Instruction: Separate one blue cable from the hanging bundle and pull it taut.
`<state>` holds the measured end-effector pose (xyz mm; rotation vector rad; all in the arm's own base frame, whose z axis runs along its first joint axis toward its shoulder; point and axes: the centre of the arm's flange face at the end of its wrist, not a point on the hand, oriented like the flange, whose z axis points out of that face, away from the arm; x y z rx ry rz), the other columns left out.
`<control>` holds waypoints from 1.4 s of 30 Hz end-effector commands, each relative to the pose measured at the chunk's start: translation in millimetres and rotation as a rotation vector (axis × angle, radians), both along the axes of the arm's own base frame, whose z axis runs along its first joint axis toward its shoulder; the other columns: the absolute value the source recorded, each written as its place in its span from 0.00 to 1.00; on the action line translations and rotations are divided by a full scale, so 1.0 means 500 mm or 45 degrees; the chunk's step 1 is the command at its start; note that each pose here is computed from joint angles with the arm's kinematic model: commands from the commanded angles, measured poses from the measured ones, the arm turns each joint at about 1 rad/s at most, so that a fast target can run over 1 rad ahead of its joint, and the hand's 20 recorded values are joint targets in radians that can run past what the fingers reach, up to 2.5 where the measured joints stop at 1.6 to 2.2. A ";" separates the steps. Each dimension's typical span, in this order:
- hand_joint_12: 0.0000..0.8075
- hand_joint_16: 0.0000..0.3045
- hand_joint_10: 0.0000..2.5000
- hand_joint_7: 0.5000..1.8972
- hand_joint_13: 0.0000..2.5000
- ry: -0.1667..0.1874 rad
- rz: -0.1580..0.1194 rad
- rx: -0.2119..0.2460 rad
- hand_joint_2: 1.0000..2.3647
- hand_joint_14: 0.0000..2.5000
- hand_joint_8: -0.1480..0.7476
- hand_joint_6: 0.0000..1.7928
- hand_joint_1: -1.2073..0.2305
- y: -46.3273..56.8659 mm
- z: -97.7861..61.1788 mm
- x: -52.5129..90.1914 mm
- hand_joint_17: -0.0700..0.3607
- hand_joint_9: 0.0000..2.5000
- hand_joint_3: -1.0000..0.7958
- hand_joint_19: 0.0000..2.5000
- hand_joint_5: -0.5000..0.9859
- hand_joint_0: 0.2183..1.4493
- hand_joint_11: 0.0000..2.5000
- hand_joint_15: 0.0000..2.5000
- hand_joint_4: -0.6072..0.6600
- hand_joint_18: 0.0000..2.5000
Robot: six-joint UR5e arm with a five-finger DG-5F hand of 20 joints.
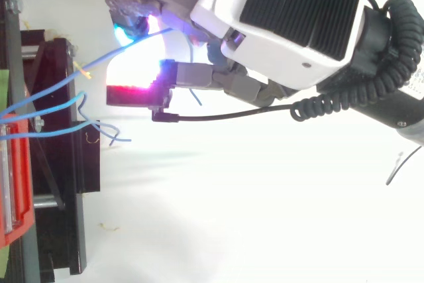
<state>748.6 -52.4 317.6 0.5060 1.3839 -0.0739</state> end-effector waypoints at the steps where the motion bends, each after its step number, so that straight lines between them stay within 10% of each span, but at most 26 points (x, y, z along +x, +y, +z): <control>1: 0.35 0.13 0.01 0.61 0.50 0.017 0.004 -0.007 0.01 0.01 0.30 0.28 0.37 0.004 0.002 -0.003 0.38 0.78 0.47 0.29 0.44 0.42 0.19 0.27 0.42 0.33; 42: 0.36 0.13 0.01 0.62 0.49 0.109 0.016 -0.025 0.01 0.01 0.33 0.28 0.24 0.004 0.044 -0.039 0.37 0.76 0.35 0.28 0.43 0.40 0.22 0.26 0.50 0.33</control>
